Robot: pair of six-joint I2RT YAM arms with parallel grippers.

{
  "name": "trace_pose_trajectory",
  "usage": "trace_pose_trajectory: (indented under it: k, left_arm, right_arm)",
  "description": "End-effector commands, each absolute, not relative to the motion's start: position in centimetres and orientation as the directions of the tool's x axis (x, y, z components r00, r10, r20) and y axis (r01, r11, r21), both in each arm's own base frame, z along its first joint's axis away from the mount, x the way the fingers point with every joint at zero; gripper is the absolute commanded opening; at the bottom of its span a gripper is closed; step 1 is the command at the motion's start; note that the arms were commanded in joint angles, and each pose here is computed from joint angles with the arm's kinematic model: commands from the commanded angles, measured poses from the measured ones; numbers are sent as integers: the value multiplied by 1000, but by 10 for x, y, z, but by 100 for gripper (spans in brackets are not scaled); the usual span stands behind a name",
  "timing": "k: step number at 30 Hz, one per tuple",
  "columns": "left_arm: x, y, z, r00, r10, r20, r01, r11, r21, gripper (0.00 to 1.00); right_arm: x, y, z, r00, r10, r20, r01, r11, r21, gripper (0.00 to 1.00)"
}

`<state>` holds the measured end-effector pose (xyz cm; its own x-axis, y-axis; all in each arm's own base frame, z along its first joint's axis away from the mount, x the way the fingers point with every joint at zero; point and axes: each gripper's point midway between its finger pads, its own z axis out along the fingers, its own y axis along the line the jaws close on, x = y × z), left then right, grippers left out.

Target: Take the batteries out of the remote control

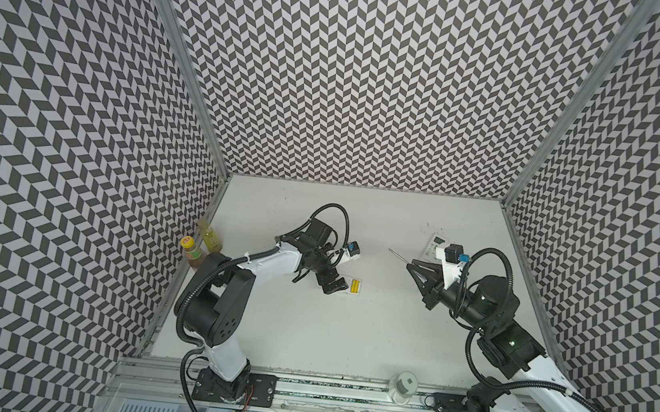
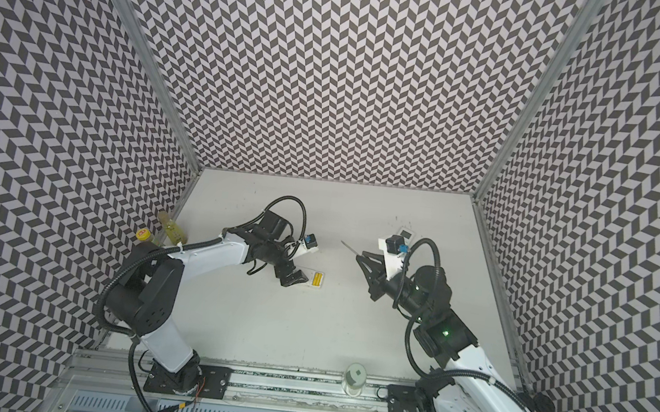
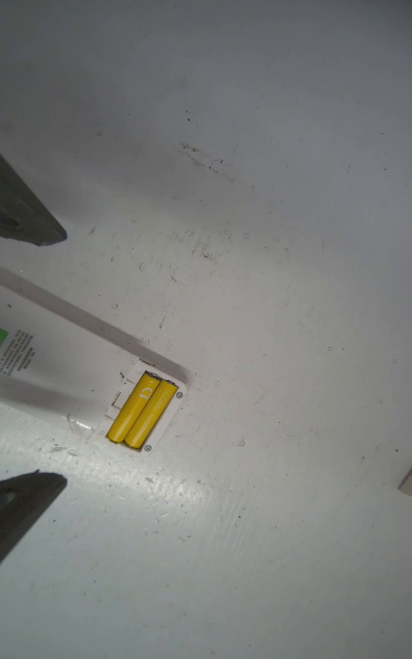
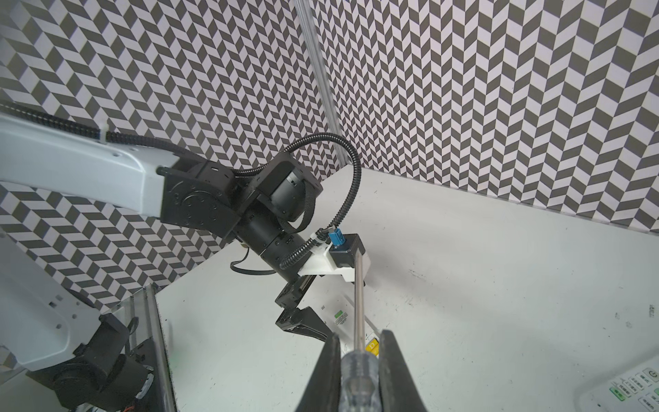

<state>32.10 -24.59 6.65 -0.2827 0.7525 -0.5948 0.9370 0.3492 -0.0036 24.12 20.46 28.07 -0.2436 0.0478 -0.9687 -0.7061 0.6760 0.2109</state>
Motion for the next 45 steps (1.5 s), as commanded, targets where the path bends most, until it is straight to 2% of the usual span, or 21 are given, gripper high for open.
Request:
trace_pose_trajectory:
  k: [1,10,13,16,20,27,33,40,45]
  left_arm:
    - [307,-248,53,-235,813,-532,963,268,-17,100]
    - [299,-245,24,-236,862,-448,969,246,-37,99]
    - [292,-243,19,-226,874,-430,972,234,-34,95]
    - [284,-242,16,-211,883,-419,976,217,-33,86]
    - [281,-242,19,-194,896,-399,976,217,11,64]
    - [270,-244,15,-158,914,-372,979,195,63,57]
    - [243,-248,27,-110,906,-408,987,147,60,56]
    - [215,-242,33,-88,879,-470,991,123,46,51]
    - [200,-241,38,-65,846,-529,994,101,39,48]
  right_arm:
    - [239,204,285,-207,57,-977,-720,667,192,0]
    - [238,204,285,-208,62,-976,-720,665,196,0]
    - [239,204,286,-210,56,-976,-718,669,193,0]
    - [238,204,286,-203,64,-977,-722,664,193,0]
    - [240,203,285,-214,54,-975,-713,674,193,0]
    - [242,203,284,-216,38,-976,-709,681,183,0]
    - [244,202,287,-186,20,-982,-708,690,149,0]
    - [239,205,277,-160,-101,-982,-743,667,53,0]
    - [231,205,270,-92,-218,-972,-774,630,-68,0]
